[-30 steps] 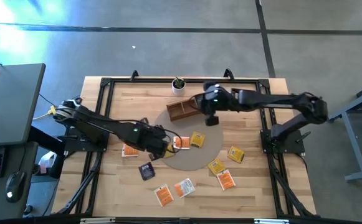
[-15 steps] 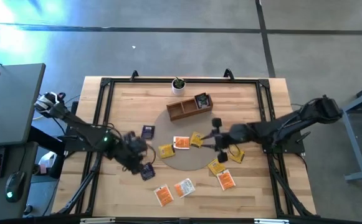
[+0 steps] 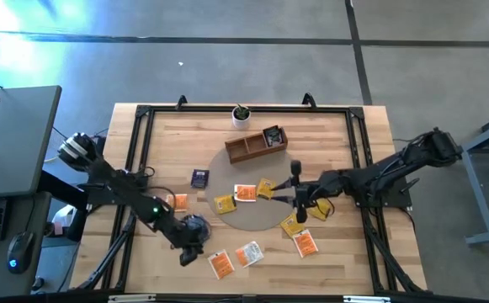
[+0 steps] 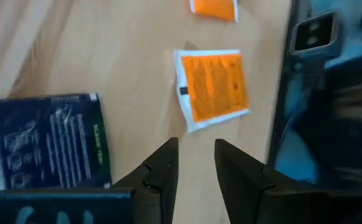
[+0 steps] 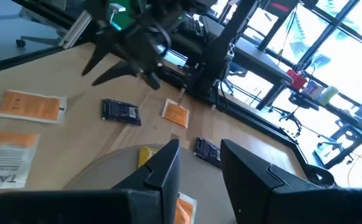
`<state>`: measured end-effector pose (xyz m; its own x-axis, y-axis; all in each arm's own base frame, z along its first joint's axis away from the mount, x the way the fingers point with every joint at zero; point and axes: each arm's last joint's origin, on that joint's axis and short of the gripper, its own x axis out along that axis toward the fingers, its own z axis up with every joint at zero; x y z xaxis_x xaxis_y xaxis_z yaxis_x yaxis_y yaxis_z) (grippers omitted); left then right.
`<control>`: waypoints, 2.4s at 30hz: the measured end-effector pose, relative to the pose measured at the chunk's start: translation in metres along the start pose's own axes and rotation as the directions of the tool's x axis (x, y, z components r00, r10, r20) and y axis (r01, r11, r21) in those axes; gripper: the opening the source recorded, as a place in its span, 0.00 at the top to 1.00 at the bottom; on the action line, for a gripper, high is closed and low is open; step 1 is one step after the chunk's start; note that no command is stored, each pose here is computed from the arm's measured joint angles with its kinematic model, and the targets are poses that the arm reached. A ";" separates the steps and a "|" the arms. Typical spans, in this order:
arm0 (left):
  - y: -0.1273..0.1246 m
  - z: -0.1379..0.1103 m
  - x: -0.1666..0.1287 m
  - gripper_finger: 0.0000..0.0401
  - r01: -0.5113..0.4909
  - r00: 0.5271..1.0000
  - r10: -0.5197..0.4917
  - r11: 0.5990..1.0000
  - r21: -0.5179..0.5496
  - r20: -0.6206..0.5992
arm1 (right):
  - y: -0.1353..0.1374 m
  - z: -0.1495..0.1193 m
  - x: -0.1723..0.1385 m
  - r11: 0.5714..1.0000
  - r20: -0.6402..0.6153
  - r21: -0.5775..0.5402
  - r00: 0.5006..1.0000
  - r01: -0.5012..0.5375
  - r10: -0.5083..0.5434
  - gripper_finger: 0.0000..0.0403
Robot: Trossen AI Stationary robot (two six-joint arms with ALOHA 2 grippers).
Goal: Pick & Place Tea
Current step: Put the bottom purple tea bag into the right section of the wooden organizer
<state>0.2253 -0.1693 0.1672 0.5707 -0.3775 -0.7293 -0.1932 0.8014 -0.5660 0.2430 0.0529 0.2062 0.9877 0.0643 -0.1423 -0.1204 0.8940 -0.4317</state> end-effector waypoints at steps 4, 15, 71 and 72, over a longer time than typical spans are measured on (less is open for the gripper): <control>-0.018 0.012 0.013 0.74 -0.057 0.998 0.055 0.987 0.150 0.014 | -0.009 -0.002 0.001 0.999 0.019 0.044 1.000 0.000 -0.001 0.72; -0.035 0.023 0.020 0.74 -0.500 0.829 0.542 0.828 0.253 -0.136 | -0.015 -0.001 0.002 0.994 0.070 0.103 0.997 -0.031 0.024 0.72; -0.021 -0.014 0.038 0.74 -0.550 0.757 0.609 0.790 0.270 -0.237 | -0.014 -0.005 0.002 0.997 0.029 0.071 0.999 -0.028 0.026 0.72; -0.023 -0.014 0.037 0.74 -0.545 0.756 0.604 0.794 0.268 -0.252 | -0.014 -0.005 0.002 0.997 0.029 0.071 0.999 -0.028 0.026 0.72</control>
<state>0.2401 -0.2078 0.1475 0.1138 0.0817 -0.9901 -0.2504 0.9668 0.0510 0.2464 0.0384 0.2076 0.9867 0.1003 -0.1280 -0.1407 0.9212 -0.3629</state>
